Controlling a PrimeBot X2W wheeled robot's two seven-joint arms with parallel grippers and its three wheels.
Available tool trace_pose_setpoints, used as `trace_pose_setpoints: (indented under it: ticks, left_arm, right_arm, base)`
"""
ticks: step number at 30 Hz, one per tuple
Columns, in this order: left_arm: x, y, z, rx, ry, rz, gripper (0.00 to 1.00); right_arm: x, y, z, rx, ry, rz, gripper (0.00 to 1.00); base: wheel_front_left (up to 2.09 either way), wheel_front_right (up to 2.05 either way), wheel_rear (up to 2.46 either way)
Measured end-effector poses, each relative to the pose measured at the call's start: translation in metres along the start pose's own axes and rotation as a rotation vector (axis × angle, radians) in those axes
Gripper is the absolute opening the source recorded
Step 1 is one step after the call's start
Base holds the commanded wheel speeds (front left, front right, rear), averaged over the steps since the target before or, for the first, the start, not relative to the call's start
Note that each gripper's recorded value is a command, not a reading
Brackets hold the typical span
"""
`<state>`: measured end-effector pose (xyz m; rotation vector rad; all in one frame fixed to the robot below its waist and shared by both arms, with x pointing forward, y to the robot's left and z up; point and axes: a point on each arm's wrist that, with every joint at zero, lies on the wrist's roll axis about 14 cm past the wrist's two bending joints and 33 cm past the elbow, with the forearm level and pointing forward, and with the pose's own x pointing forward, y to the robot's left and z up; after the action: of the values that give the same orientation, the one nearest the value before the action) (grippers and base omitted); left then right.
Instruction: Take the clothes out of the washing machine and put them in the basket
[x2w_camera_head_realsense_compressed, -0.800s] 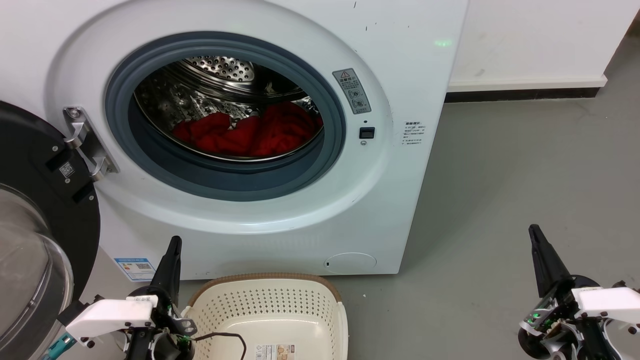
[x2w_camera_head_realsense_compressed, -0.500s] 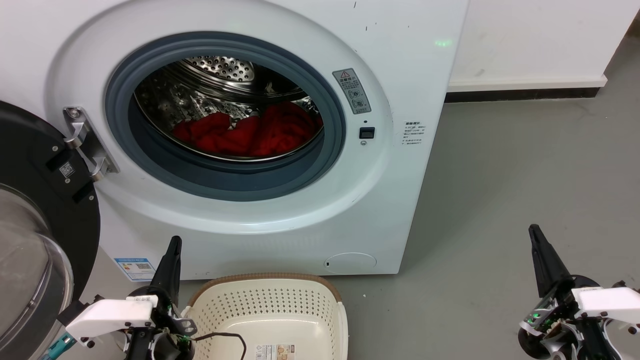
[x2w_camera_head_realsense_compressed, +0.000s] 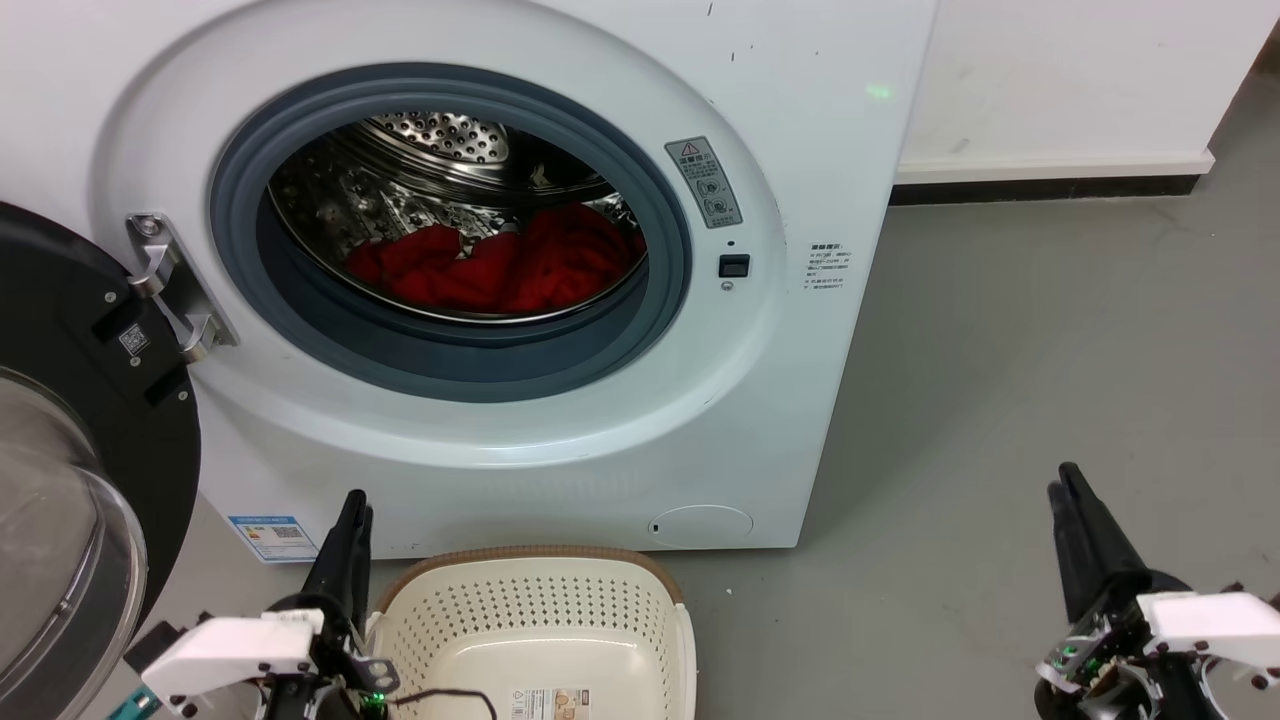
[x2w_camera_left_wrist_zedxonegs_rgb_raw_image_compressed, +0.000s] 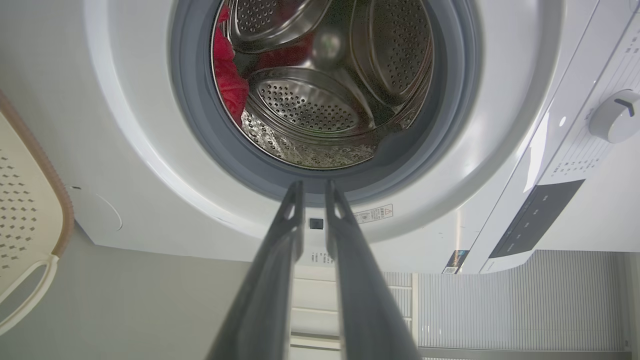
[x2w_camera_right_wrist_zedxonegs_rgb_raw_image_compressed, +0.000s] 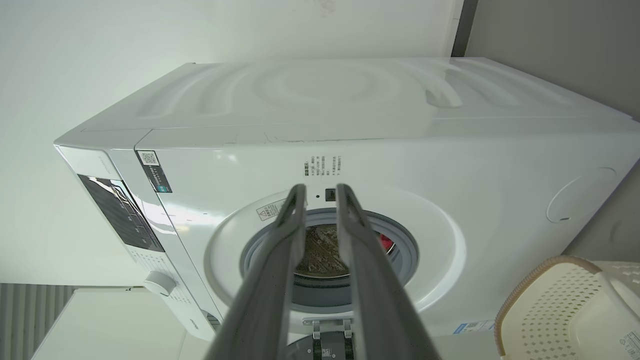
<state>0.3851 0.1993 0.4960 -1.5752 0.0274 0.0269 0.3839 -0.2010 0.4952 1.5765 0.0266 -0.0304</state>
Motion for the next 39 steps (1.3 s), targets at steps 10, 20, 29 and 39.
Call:
trace_pose_setpoints:
  ticks: [10,20,29,39]
  left_arm:
    - [-0.002,0.003,-0.012,0.054,0.008,0.008,1.00]
    - [0.001,-0.012,-0.015,0.255,0.001,-0.035,1.00]
    - [0.001,-0.022,-0.022,0.476,0.004,-0.066,1.00]
    - [0.001,-0.028,-0.029,0.693,0.006,-0.092,1.00]
  right_arm:
    - [-0.007,-0.002,-0.001,-0.079,-0.023,-0.006,1.00]
    - [-0.009,0.011,-0.004,-0.287,-0.029,0.033,1.00]
    - [-0.010,0.026,-0.011,-0.523,-0.027,0.080,1.00]
    - [-0.014,0.034,-0.015,-0.750,-0.035,0.114,1.00]
  base:
    - [0.00,0.00,0.00]
    - [0.00,0.00,0.00]
    - [0.00,0.00,0.00]
    - [0.00,0.00,0.00]
